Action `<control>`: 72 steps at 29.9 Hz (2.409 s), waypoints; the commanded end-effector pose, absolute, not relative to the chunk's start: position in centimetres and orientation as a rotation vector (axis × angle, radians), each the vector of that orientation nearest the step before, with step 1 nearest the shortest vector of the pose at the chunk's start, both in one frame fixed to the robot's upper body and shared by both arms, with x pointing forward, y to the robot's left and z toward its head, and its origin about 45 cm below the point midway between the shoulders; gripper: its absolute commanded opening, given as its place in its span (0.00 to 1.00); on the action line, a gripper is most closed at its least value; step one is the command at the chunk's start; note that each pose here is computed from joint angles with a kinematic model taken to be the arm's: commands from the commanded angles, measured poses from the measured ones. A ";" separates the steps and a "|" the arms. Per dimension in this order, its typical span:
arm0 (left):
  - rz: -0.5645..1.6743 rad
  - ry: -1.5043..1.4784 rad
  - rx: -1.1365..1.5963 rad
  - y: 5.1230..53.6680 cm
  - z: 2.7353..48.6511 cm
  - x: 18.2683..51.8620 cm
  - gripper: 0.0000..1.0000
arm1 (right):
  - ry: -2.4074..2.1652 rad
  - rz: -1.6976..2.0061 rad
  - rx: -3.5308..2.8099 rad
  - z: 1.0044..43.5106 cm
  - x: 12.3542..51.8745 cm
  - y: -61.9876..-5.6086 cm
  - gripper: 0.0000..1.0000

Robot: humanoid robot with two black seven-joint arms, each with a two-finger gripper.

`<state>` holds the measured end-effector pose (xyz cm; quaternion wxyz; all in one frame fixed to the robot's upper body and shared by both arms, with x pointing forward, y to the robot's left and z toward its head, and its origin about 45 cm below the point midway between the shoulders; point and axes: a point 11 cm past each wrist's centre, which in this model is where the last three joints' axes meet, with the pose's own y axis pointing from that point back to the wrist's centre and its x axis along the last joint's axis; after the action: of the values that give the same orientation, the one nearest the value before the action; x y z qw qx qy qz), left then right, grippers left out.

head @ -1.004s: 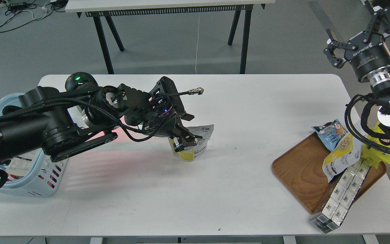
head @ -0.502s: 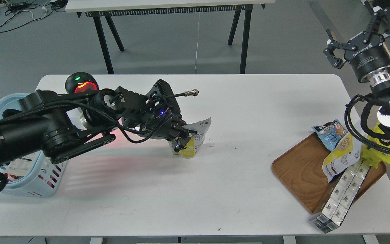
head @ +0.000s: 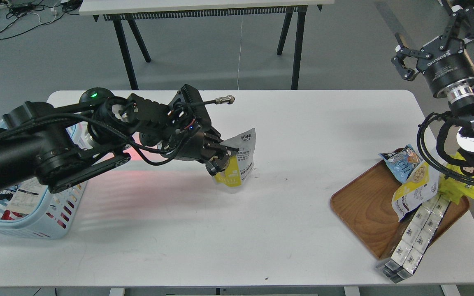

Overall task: Scan snack and place in basket
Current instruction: 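Lift the pouch with the left gripper and hold it before the scanner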

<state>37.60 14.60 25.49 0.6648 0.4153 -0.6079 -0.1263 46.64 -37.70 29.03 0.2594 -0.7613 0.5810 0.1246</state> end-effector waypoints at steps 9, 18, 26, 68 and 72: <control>-0.236 -1.316 1.085 24.1 27.9 38.1 0.00 | 1.575 0.328 -2.046 29.4 46.6 -38.1 0.99; -0.177 -1.308 1.151 27.0 29.4 38.8 0.00 | 1.578 0.331 -2.046 29.3 46.6 -38.2 0.99; -0.142 -1.298 1.175 27.8 29.7 39.7 0.00 | 1.578 0.327 -2.045 29.4 46.6 -38.3 0.99; -0.117 -1.220 1.225 29.4 27.7 40.7 0.00 | 1.571 0.338 -2.046 29.1 46.6 -37.9 0.99; -0.116 -1.221 1.223 29.3 27.8 40.7 0.00 | 1.569 0.339 -2.045 29.2 46.6 -37.8 0.99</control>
<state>40.73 29.42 27.73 0.6476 0.5391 -0.5361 -0.0515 46.64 -37.78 29.19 0.2670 -0.7584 0.5813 0.1252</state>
